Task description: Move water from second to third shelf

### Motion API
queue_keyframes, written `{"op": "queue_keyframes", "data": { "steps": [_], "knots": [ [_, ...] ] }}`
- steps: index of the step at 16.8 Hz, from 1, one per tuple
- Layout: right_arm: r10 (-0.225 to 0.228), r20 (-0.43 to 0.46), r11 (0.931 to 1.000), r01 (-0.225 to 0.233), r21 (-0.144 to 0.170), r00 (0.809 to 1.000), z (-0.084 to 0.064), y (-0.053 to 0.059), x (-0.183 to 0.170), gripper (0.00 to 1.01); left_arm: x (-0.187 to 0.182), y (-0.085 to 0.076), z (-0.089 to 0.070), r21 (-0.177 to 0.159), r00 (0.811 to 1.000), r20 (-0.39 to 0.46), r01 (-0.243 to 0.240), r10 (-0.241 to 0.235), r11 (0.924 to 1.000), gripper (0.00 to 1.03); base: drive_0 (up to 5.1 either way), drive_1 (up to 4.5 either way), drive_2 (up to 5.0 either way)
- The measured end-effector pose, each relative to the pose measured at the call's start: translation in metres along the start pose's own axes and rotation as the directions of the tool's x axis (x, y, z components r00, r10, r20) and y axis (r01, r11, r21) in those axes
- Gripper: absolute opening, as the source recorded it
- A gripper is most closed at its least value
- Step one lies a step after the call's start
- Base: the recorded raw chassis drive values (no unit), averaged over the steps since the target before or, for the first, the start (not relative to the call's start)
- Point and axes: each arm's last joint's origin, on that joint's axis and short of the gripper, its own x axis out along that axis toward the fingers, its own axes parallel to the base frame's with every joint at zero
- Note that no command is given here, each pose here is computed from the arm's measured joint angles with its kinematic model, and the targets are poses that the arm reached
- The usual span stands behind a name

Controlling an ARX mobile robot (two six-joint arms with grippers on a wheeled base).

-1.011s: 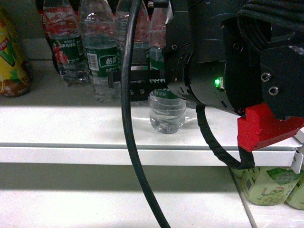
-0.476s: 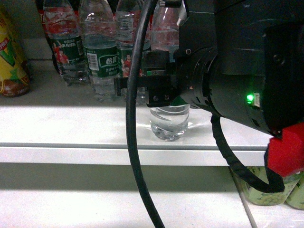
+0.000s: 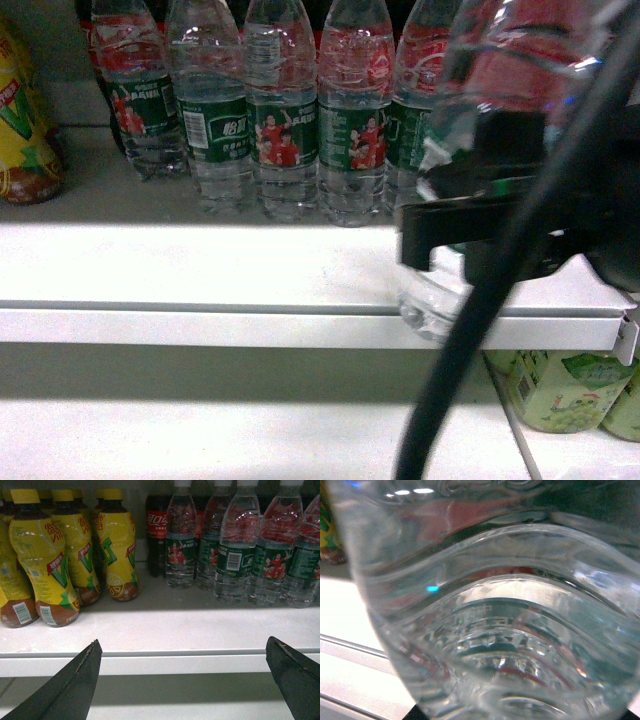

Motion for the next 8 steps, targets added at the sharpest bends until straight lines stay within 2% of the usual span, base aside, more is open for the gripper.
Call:
{"op": "queue_keyframes", "data": {
  "steps": [2,5,8],
  "knots": [
    [-0.019,0.046,0.9998,0.019,0.007,0.999,0.005,-0.016,-0.026,0.4,0.0,0.0,0.0,0.0,1.0,0.0,0.0,0.0,1.0,0.98,0.0,0.0,0.0],
    [-0.064,0.079,0.9979,0.065,-0.002,0.995,0.002,-0.038,-0.061,0.4,0.0,0.0,0.0,0.0,1.0,0.0,0.0,0.0,1.0,0.98,0.0,0.0,0.0],
    [-0.112,0.123,0.9937,0.112,0.005,0.986,0.0,-0.05,-0.09,0.4,0.0,0.0,0.0,0.0,1.0,0.0,0.0,0.0,1.0,0.98,0.0,0.0,0.0]
  ]
}}
